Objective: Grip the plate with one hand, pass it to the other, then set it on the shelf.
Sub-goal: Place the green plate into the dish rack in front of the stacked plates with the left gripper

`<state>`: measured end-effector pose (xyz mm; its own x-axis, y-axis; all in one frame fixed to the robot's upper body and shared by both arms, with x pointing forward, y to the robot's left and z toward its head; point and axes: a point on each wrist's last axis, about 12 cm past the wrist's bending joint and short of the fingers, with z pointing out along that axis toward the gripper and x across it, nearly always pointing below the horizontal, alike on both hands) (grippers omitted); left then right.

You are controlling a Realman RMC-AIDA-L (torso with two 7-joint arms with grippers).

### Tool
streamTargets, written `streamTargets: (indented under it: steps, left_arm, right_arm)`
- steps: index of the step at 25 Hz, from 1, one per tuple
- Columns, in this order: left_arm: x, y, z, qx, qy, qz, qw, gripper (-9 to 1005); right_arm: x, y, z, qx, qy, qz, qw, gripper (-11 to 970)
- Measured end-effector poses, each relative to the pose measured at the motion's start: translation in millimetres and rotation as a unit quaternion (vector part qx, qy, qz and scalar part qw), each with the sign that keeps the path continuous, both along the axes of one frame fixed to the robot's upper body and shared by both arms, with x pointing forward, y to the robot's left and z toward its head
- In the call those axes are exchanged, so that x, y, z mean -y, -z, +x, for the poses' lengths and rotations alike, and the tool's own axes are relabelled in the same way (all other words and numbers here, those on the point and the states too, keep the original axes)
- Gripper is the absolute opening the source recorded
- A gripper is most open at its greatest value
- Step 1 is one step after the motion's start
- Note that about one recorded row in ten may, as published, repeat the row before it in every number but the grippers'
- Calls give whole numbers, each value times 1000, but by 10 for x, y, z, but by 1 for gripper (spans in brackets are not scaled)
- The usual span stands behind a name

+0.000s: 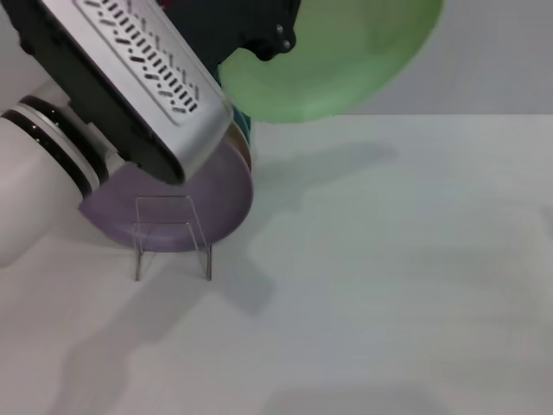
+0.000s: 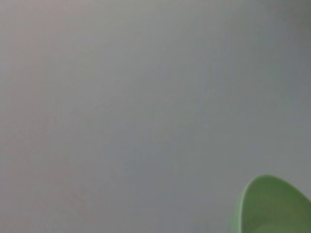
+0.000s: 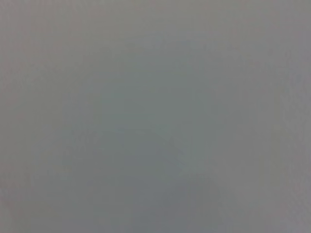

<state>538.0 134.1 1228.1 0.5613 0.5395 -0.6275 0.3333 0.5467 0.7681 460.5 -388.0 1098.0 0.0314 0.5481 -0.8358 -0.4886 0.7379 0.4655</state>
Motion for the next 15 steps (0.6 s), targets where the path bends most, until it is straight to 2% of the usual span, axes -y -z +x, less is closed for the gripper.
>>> streamTargets:
  steps: [5, 8, 13, 14, 15]
  left_arm:
    - [19, -80, 86, 17, -46, 12, 999, 69]
    - [105, -47, 127, 44, -95, 62, 993, 69]
    - [125, -33, 136, 49, -109, 72, 990, 69]
    - [173, -18, 142, 61, -133, 84, 986, 69]
    - [235, 9, 117, 111, -188, 88, 972, 69]
  right_arm:
    - [-8, 5, 0, -1, -2, 2, 1000, 595]
    - [-13, 18, -4, -7, -6, 5, 1000, 597]
    - [-33, 36, -4, -16, -15, 8, 1000, 600]
    - [-33, 36, -4, -16, -15, 8, 1000, 601]
    - [-35, 36, -5, -16, -15, 9, 1000, 602]
